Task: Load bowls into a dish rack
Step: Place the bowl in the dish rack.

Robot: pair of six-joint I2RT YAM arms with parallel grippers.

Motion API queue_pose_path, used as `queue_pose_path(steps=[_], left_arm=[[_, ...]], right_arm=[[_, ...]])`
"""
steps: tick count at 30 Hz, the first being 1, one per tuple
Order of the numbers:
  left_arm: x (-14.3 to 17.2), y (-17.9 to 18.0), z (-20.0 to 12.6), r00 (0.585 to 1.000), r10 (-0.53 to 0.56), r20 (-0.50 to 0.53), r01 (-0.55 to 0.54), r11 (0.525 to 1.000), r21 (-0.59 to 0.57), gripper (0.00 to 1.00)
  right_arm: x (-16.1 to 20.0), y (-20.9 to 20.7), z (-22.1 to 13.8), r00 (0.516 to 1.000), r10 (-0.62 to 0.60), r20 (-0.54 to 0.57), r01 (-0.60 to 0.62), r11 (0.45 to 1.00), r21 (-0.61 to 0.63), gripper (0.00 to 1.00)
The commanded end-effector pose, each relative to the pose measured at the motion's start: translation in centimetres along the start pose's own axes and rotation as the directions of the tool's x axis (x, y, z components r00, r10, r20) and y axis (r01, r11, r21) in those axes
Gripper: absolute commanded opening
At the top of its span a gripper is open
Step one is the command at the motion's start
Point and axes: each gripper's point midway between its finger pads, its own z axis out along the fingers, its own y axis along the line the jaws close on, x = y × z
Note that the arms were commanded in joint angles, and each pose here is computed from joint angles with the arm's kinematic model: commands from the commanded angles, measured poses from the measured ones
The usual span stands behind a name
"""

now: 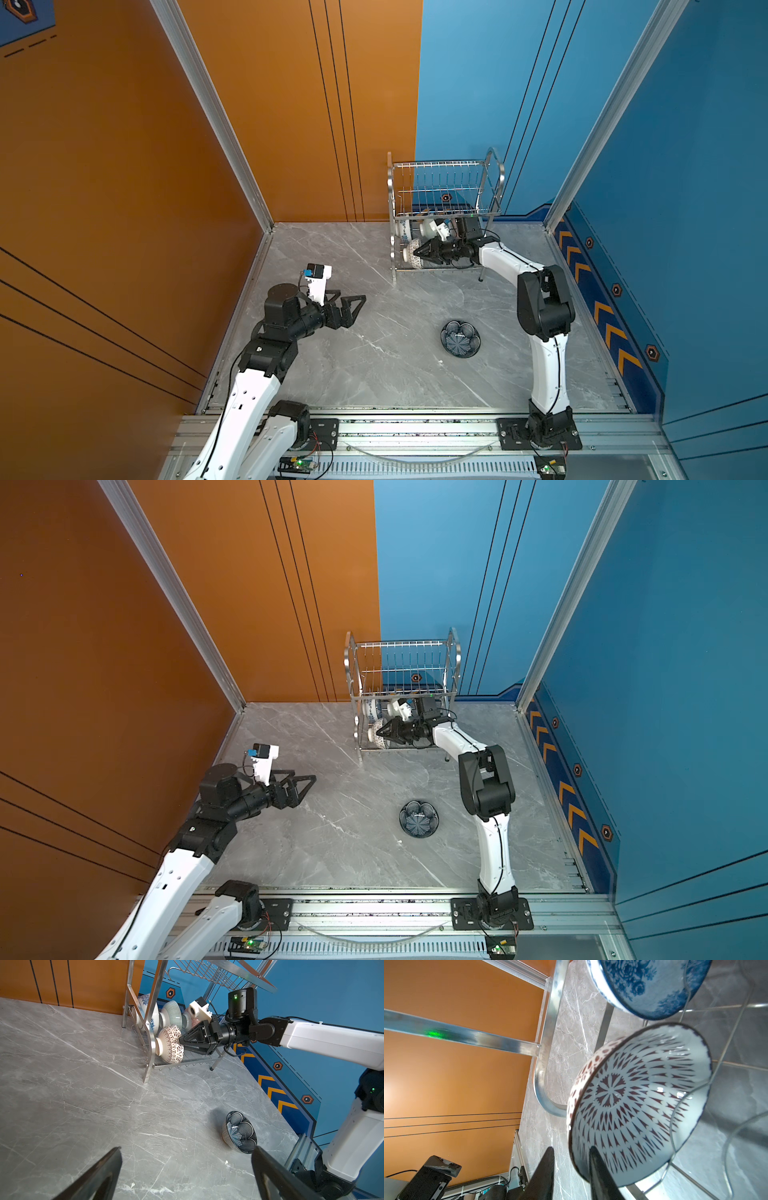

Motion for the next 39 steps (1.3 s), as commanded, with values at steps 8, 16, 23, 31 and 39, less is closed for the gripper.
queue_pose_path(steps=[8,16,23,31,39], left_arm=[[0.7,-0.2,0.2,1.0,-0.005,-0.015,0.005,1.0,0.022,0.98],[0.7,-0.2,0.2,1.0,-0.004,-0.014,0.004,1.0,0.025,0.98],[0.7,-0.2,0.2,1.0,-0.005,-0.016,0.005,1.0,0.024,0.98],[0.7,-0.2,0.2,1.0,-0.005,-0.016,0.005,1.0,0.024,0.98],[0.7,-0.2,0.2,1.0,-0.006,-0.016,0.006,1.0,0.023,0.98]], right_arm=[[0.0,1.4,-1.7,0.999,-0.035,0.023,0.035,0.999,0.002,0.3],[-0.1,1.5,-1.9,0.999,-0.033,0.025,0.033,0.999,-0.003,0.3],[0.0,1.6,-2.0,0.999,-0.033,0.024,0.033,0.999,-0.006,0.29],[0.0,1.9,-2.4,0.999,-0.034,0.03,0.035,0.999,-0.006,0.29],[0.1,1.5,-2.6,0.999,-0.028,0.031,0.028,1.0,-0.005,0.29]])
